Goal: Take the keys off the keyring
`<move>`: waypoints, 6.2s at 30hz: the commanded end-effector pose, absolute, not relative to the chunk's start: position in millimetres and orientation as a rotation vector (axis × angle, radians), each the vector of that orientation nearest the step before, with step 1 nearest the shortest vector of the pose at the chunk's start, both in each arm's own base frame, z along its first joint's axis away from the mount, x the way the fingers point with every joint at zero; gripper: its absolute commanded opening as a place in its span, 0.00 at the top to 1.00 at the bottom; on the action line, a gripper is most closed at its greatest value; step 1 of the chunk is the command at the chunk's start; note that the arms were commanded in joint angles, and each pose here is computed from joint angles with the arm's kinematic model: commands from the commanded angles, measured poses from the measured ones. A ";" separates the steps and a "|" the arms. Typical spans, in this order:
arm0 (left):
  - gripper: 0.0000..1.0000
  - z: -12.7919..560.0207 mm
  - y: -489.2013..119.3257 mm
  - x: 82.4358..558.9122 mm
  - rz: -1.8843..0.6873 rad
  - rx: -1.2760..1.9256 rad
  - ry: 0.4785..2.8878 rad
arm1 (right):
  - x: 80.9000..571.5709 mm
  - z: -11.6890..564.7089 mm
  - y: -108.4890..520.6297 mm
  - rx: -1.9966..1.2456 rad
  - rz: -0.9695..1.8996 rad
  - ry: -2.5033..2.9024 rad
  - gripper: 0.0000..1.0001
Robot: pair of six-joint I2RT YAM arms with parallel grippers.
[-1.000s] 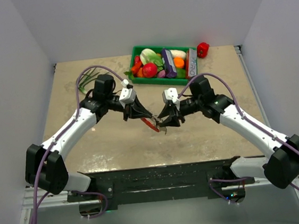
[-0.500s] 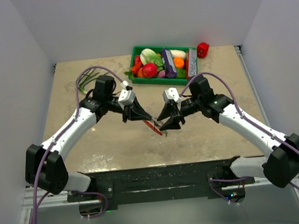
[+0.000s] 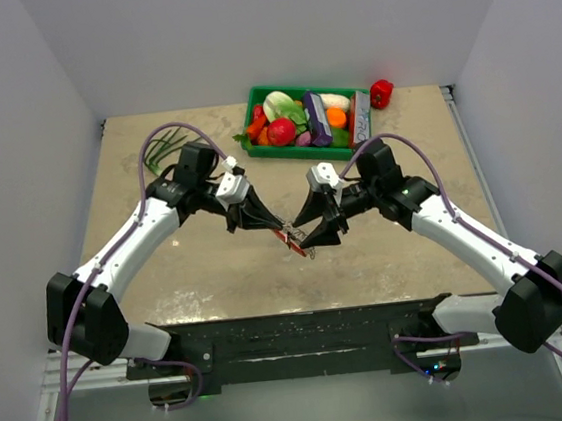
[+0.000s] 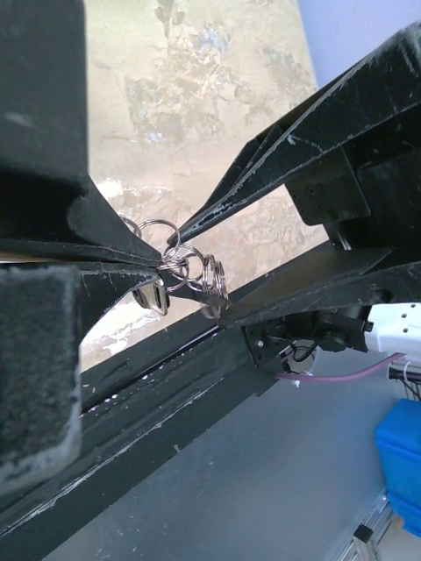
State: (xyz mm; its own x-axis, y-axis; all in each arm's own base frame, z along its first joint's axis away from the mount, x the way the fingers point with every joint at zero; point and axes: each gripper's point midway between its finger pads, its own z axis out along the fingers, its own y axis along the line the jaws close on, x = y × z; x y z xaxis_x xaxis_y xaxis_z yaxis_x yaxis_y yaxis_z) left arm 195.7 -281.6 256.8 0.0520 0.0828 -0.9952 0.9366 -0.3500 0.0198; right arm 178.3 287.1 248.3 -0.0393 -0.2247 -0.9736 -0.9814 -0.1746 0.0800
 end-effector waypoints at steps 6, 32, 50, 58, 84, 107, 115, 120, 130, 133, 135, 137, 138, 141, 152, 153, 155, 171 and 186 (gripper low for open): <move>1.00 281.7 -280.2 186.0 -1.430 1.557 0.894 | 177.6 278.3 288.4 -1.476 1.271 1.236 0.45; 1.00 281.7 -280.4 184.8 -1.450 1.551 0.883 | 155.8 268.2 297.2 -1.583 1.292 1.198 0.44; 1.00 282.9 -279.7 181.3 -1.473 1.542 0.867 | 176.3 259.0 303.4 -1.530 1.210 1.273 0.44; 1.00 283.6 -279.0 179.0 -1.482 1.536 0.856 | 182.1 255.0 310.6 -1.519 1.216 1.294 0.43; 1.00 281.3 -276.1 172.7 -1.467 1.539 0.839 | 203.4 270.0 301.7 -1.504 1.041 1.326 0.55; 1.00 283.8 -275.7 171.6 -1.460 1.539 0.825 | 198.9 241.2 305.5 -1.535 1.054 1.343 0.59; 1.00 284.1 -275.5 171.9 -1.457 1.538 0.822 | 190.1 232.4 305.6 -1.588 1.070 1.341 0.55; 1.00 284.7 -275.1 171.8 -1.459 1.535 0.818 | 191.2 225.6 308.5 -1.604 1.053 1.351 0.55; 1.00 281.3 -275.7 172.6 -1.472 1.529 0.827 | 201.2 231.0 312.3 -1.546 1.015 1.357 0.69; 1.00 281.5 -276.0 173.2 -1.473 1.528 0.822 | 202.8 230.2 311.0 -1.544 0.999 1.359 0.78; 1.00 281.1 -276.2 173.5 -1.476 1.527 0.826 | 202.4 230.8 310.3 -1.545 0.995 1.356 0.83; 1.00 280.8 -275.9 174.0 -1.473 1.527 0.827 | 202.2 231.4 310.1 -1.547 0.993 1.353 0.93; 1.00 281.0 -276.2 173.5 -1.475 1.527 0.824 | 202.0 231.0 309.8 -1.549 0.992 1.354 0.96; 1.00 280.4 -276.1 173.5 -1.473 1.528 0.828 | 201.5 235.3 308.3 -1.550 0.983 1.343 1.00; 1.00 278.0 -273.2 179.6 -1.456 1.518 0.841 | 205.0 246.3 301.4 -1.532 0.938 1.331 1.00; 1.00 277.8 -273.0 180.1 -1.458 1.516 0.842 | 204.8 246.9 301.6 -1.532 0.936 1.328 1.00; 1.00 278.2 -272.4 180.7 -1.454 1.515 0.843 | 205.5 247.9 301.6 -1.527 0.934 1.333 1.00; 0.76 270.4 -272.8 183.8 -1.451 1.518 0.865 | 206.4 272.8 301.7 -1.457 0.969 1.331 1.00; 0.67 266.1 -275.7 189.4 -1.468 1.513 0.885 | 217.0 267.5 302.2 -1.427 0.926 1.365 1.00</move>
State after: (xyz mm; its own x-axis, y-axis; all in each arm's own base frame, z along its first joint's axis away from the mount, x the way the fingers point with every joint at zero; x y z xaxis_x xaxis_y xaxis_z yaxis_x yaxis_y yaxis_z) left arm 191.2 -271.5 234.6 0.0673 0.0812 -0.9944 0.9276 -0.3722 0.0324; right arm 208.0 298.3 238.7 0.0330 -0.3491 -0.9365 -0.9990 0.0157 -0.0411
